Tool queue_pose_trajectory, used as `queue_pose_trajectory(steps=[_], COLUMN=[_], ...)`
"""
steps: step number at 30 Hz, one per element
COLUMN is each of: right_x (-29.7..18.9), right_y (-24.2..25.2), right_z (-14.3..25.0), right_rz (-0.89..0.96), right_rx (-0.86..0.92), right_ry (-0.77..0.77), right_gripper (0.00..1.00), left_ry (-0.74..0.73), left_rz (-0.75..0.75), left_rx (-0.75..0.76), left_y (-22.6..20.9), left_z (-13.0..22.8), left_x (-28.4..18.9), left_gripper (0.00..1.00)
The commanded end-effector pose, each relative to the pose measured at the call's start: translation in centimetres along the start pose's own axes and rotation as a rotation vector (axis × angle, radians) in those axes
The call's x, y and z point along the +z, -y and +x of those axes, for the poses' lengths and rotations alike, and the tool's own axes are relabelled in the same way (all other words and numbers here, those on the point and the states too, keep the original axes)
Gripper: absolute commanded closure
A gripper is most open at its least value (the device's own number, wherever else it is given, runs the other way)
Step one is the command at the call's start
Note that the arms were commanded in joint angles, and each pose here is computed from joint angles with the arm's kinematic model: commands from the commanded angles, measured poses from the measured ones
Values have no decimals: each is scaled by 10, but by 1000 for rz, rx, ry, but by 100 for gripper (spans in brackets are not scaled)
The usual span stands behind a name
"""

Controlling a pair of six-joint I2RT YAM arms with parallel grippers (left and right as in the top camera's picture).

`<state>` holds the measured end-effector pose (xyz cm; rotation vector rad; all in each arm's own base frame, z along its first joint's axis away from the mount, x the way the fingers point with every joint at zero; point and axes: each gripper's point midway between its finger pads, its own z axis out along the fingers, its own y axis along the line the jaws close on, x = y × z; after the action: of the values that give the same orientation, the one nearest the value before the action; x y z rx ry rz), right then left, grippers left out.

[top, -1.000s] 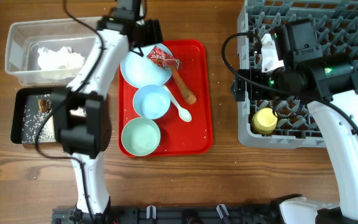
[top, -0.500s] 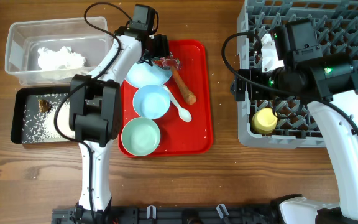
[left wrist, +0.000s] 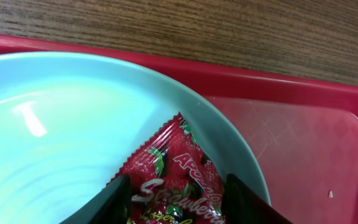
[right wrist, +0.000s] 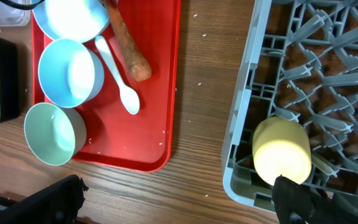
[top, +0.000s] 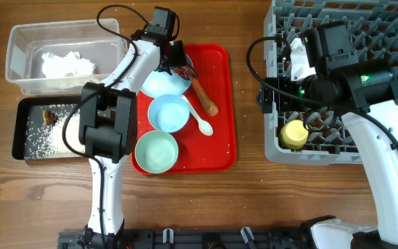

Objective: Sort waste into correct bins and load items into the dishwasher rack
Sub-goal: 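Move the left gripper back over the red wrapper on the plate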

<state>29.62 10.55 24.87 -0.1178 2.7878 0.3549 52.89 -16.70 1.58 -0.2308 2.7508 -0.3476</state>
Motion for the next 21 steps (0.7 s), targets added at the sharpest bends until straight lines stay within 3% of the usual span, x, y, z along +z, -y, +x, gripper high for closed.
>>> queue_pose_trajectory(steps=[1, 10, 13, 21], right_x=[5, 5, 5, 5], right_y=[4, 4, 5, 5], right_z=[2, 2, 3, 4], right_rz=[22, 22, 22, 24], right_rx=[-8, -7, -7, -8], right_ry=[-16, -17, -18, -25], right_gripper=[0, 0, 0, 0], left_ry=[-61, -78, -119, -153], left_rz=[-27, -36, -58, -76], left_rx=[-4, -5, -11, -19], left_y=[-9, -13, -18, -22], left_z=[19, 24, 35, 40], left_x=[24, 32, 32, 18], left_gripper=[62, 73, 95, 96])
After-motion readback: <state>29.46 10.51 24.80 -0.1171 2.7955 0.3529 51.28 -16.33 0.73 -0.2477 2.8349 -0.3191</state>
